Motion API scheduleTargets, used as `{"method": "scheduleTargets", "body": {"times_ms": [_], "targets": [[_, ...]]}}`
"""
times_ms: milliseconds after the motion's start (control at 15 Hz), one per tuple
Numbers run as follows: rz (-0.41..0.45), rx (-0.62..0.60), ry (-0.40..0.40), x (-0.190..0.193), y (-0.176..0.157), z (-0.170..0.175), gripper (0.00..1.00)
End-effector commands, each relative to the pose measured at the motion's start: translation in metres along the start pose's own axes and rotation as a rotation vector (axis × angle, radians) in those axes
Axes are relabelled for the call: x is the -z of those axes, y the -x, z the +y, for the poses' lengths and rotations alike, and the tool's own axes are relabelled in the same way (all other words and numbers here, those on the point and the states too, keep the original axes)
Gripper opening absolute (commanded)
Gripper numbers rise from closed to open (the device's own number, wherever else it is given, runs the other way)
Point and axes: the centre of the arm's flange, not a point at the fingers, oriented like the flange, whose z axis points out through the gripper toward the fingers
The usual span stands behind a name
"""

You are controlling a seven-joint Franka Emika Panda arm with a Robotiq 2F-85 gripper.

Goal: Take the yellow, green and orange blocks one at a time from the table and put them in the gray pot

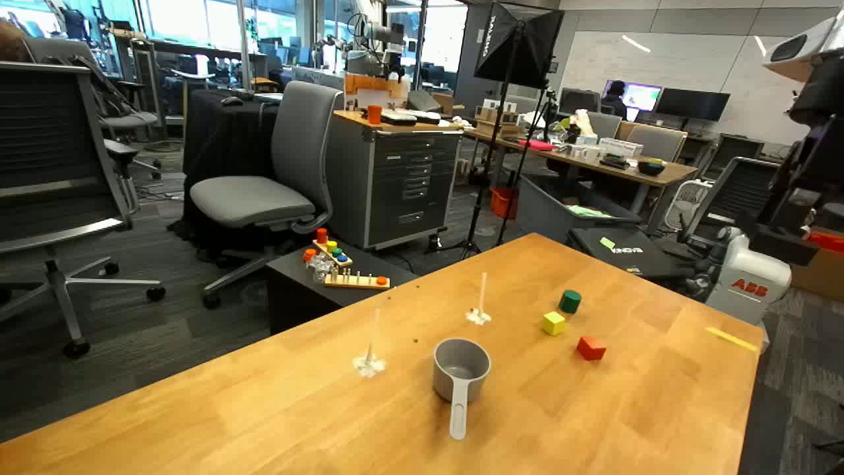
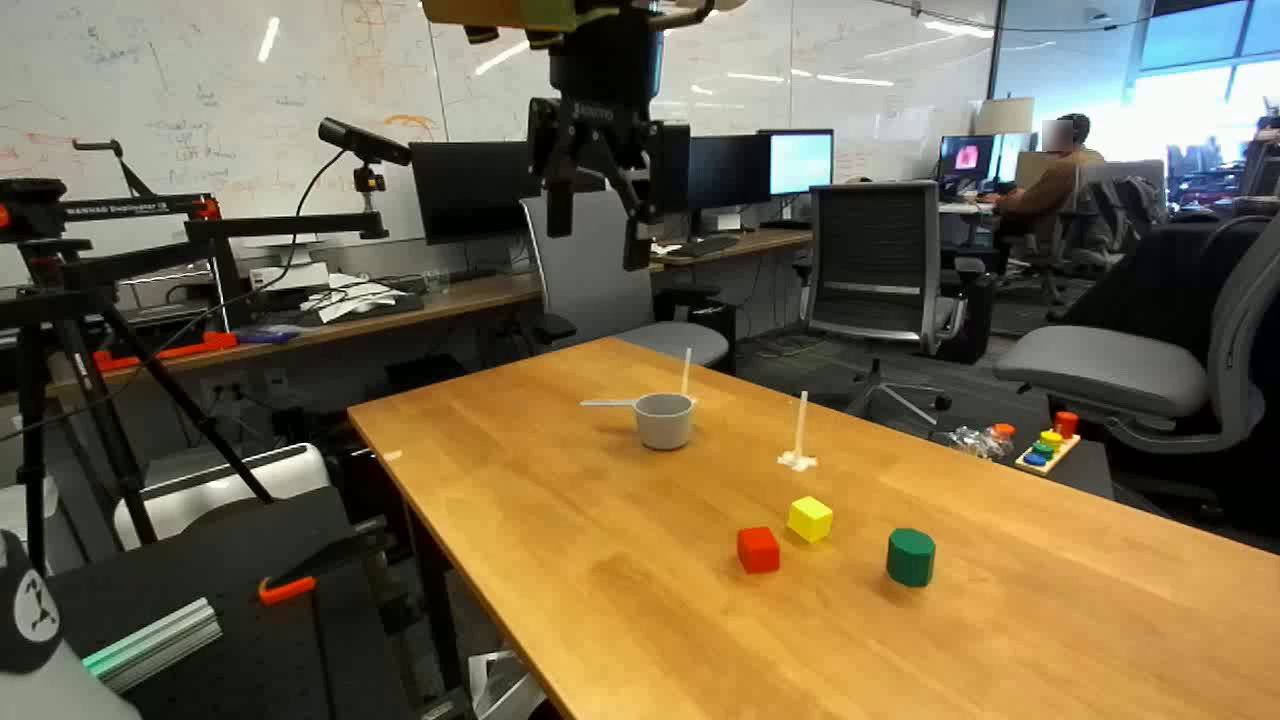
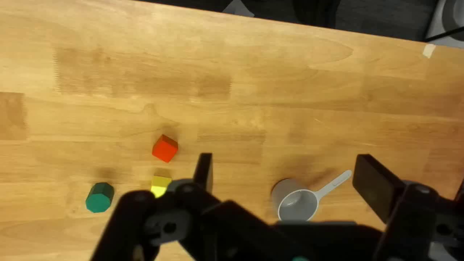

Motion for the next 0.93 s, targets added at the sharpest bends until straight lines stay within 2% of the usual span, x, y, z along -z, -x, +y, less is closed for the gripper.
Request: {"method": "scheduleTargets", "body": {"times_ms": [0, 867], "targets": [[0.003, 0.0, 0.001, 0.0015, -0.0008, 0.0, 1.0], [0.01, 0.001, 0.002, 0.0045, -0.0019, -0.0001, 1.0]]}}
